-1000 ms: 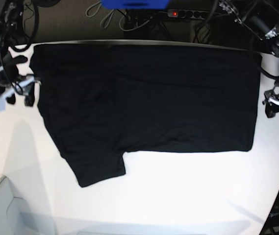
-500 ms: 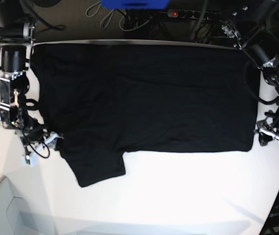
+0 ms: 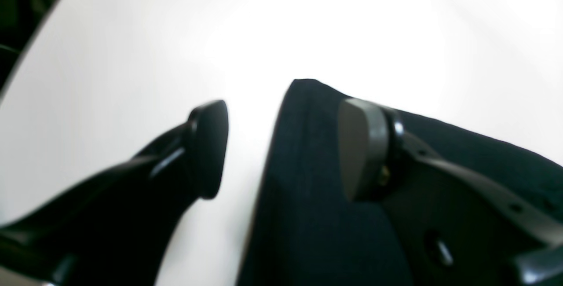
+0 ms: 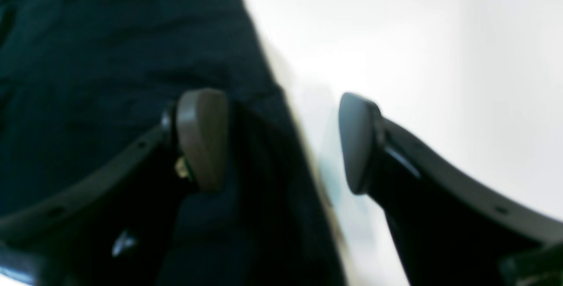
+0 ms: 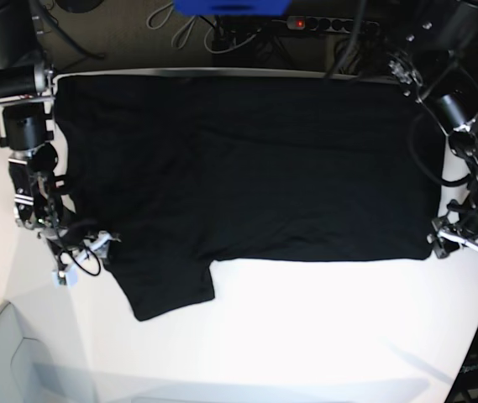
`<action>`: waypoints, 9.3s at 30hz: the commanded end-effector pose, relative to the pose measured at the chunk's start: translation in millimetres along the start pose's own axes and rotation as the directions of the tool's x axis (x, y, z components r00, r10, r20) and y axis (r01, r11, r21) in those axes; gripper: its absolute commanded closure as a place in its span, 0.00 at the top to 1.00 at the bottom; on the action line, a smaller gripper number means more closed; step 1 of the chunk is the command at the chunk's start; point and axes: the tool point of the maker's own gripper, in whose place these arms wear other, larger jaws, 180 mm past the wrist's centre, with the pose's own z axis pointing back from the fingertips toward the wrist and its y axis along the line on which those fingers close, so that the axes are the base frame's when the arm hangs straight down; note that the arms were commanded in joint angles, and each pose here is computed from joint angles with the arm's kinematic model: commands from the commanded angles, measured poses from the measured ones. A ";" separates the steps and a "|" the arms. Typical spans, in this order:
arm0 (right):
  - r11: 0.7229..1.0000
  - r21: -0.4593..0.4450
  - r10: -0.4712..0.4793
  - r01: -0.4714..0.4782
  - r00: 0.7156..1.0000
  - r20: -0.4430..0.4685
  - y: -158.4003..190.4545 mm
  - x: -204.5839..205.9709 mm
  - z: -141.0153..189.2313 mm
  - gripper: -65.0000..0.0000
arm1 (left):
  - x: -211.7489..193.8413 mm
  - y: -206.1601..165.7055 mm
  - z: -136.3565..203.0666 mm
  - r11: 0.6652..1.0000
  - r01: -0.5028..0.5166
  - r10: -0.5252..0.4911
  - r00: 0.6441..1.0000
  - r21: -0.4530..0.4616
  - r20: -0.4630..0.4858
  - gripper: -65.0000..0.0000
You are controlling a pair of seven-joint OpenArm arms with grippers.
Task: Layout the t-shirt on the table in an organized manner, then fold the t-shirt properly
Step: 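Grasp the opposite shirt edge corners with both grippers, then fold the held edge over onto the other half with both grippers, then regrasp the folded shirt corner with the right gripper and tuck it, then pull the folded strip edge taut with both grippers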
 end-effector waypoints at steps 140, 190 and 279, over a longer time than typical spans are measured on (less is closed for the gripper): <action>1.000 -0.004 0.005 -0.005 1.000 -0.005 45.6 -129.4 195.9 0.55 | -117.9 42.1 77.9 0.985 0.068 -0.047 0.990 0.160 -0.134 0.36; 0.969 0.207 0.090 -0.138 0.970 0.227 137.4 -30.4 173.7 0.00 | -136.3 29.2 77.4 0.989 0.032 -0.009 0.987 0.145 -0.158 0.37; 0.990 0.042 -0.130 0.134 0.989 -0.071 58.5 -141.1 124.0 0.00 | -58.2 -32.9 127.4 0.975 0.219 -0.221 0.974 0.036 0.044 0.00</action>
